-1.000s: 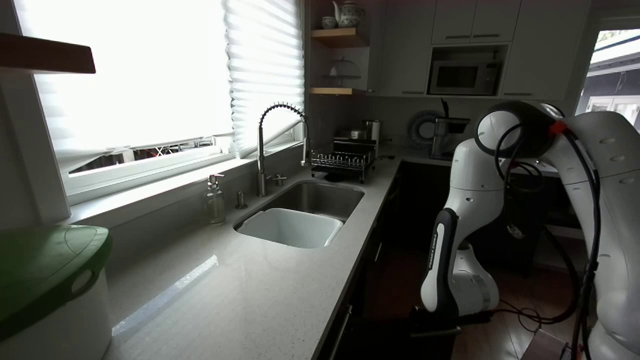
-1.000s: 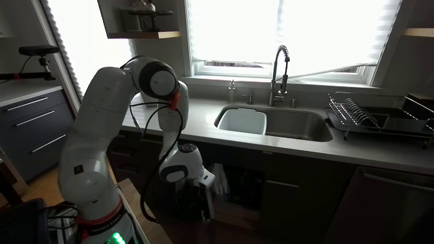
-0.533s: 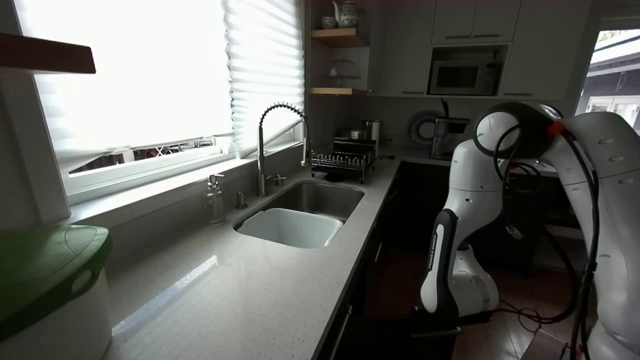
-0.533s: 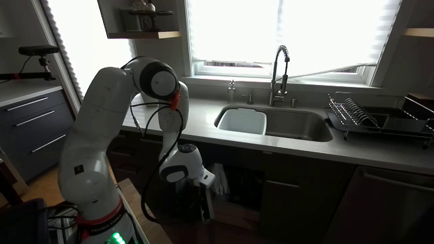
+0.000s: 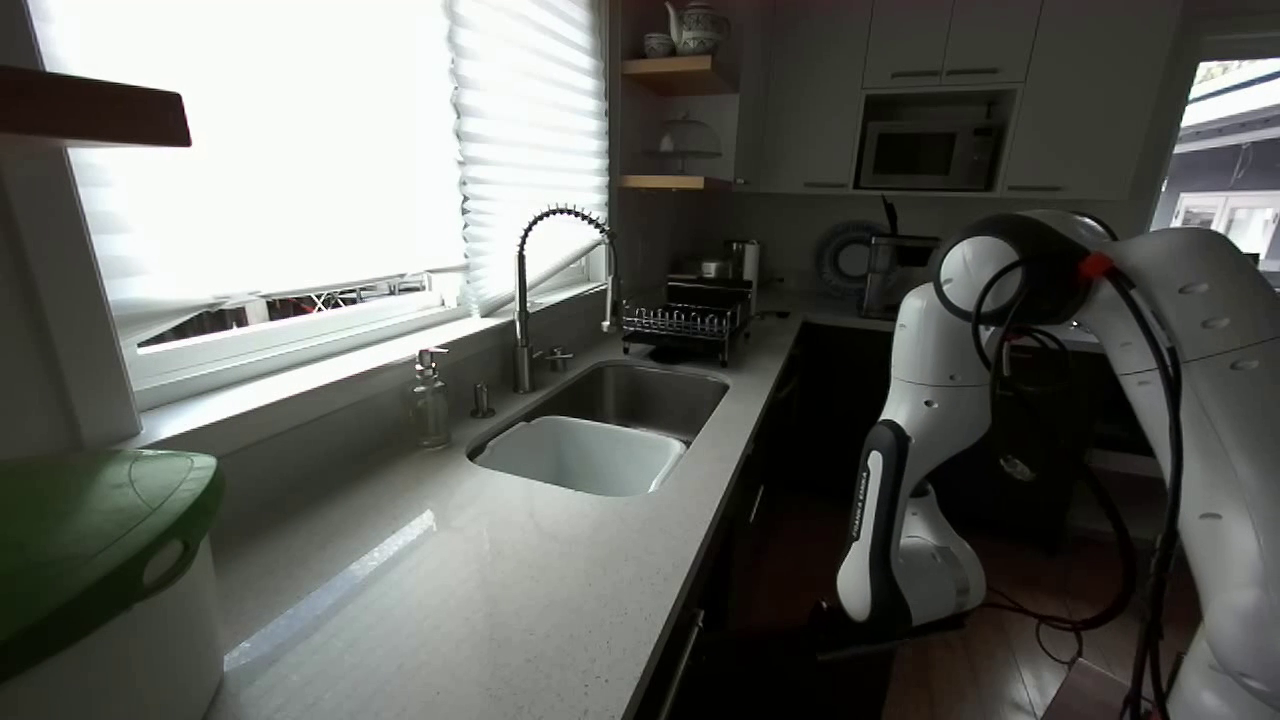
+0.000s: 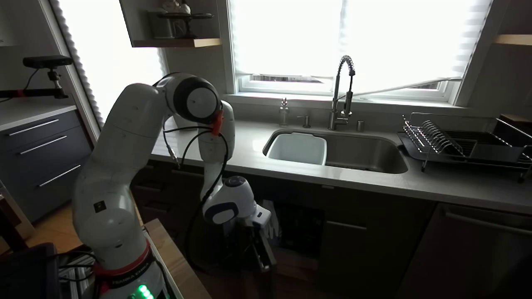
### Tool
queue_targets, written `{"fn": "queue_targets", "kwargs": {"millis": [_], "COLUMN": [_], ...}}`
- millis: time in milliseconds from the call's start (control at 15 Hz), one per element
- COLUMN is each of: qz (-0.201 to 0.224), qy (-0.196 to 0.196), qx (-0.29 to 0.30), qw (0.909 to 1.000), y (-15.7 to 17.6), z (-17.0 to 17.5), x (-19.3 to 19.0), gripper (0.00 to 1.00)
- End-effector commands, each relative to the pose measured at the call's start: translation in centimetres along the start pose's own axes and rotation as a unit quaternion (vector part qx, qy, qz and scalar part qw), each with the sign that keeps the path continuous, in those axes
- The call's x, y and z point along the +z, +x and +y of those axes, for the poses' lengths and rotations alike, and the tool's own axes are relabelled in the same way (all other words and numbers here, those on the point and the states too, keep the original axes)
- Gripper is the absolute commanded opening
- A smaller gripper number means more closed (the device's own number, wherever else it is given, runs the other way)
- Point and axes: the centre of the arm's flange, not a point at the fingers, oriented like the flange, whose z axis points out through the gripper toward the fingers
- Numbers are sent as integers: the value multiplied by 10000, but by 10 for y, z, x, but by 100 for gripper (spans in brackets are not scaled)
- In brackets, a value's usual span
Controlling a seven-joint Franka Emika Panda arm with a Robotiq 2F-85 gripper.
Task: Close the opened under the sink cabinet door
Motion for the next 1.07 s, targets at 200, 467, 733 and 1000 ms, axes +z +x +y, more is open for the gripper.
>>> {"fn": "queue_targets", "kwargs": {"millis": [200, 467, 733, 1000], "qz": [734, 1335, 2028, 2418], "qy": [111, 328, 587, 939], "qx": [-804, -1501, -2249, -2732], "qw": [9940, 9791, 9512, 9263], "y": [52, 80, 105, 120], "z": [-17, -27, -38, -46], "x": [41, 60, 70, 66], "gripper": [100, 100, 100, 100]}}
